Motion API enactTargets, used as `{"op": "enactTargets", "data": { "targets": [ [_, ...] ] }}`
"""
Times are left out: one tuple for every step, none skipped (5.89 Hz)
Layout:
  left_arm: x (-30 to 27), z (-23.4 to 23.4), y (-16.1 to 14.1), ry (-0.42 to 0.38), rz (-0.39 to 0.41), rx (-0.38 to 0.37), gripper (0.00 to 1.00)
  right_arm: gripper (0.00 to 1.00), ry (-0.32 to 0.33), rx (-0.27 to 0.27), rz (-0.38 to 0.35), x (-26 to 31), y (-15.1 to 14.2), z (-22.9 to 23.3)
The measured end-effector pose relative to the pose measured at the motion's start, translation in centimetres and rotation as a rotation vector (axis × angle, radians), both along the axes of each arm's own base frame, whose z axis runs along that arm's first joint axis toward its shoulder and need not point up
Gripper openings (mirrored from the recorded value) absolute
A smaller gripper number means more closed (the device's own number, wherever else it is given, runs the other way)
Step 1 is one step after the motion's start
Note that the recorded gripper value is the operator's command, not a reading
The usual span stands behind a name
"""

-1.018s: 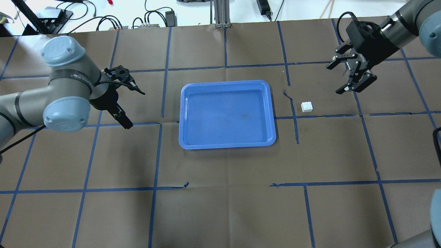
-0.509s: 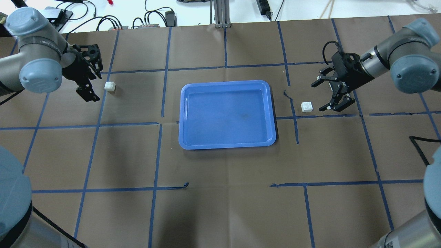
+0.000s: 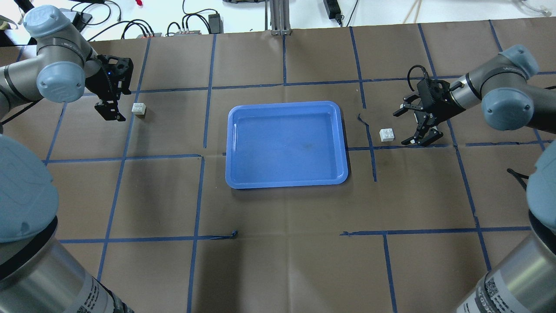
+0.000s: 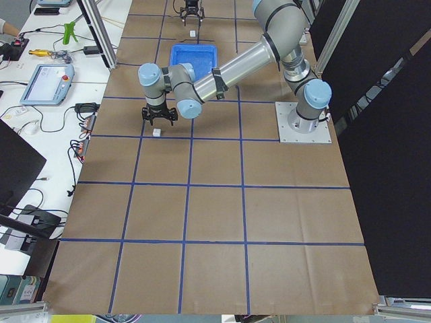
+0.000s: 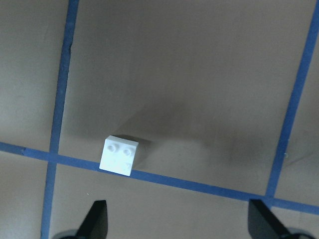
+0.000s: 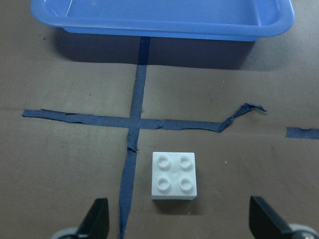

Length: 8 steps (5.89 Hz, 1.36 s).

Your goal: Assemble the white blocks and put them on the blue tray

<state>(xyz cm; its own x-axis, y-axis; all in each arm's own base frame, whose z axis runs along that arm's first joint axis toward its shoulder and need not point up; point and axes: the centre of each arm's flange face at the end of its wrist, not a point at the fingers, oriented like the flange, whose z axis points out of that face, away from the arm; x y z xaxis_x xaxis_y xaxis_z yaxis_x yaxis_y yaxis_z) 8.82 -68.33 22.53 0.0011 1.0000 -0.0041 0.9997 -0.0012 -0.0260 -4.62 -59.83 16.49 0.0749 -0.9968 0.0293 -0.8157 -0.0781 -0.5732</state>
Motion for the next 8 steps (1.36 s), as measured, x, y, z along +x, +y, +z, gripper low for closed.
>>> {"op": "enactTargets", "data": {
  "targets": [
    [0.0, -1.6, -0.4, 0.011, -0.019, 0.002, 0.99, 1.0, -0.001, 0.005, -0.002, 0.0, 0.0, -0.5],
    [0.0, -2.7, -0.6, 0.016, -0.036, 0.004, 0.99, 1.0, -0.001, 0.008, -0.002, 0.0, 0.0, -0.6],
    [0.0, -3.5, -0.7, 0.018, -0.044, 0.008, 0.99, 0.99, -0.001, 0.009, 0.001, 0.2, -0.1, -0.6],
    [0.1, -3.8, -1.0, 0.016, -0.047, 0.001, 0.99, 0.94, -0.011, 0.005, 0.002, 0.6, -0.1, -0.6],
    [0.2, -4.4, -1.4, 0.013, -0.048, -0.007, 0.99, 0.82, -0.027, -0.001, 0.001, 0.9, -0.2, -0.5],
    [0.3, -4.7, -1.7, 0.013, -0.048, -0.011, 0.94, 0.81, -0.033, -0.002, 0.0, 1.0, -0.2, -0.5],
    [0.3, -5.0, -1.9, 0.015, -0.049, -0.015, 0.62, 0.71, -0.036, 0.001, 0.001, 1.0, -0.2, -0.8],
    [0.3, -5.2, -2.0, 0.02, -0.05, -0.017, 0.19, 0.58, -0.038, 0.004, 0.003, 1.0, -0.3, -1.1]
  ]
}}
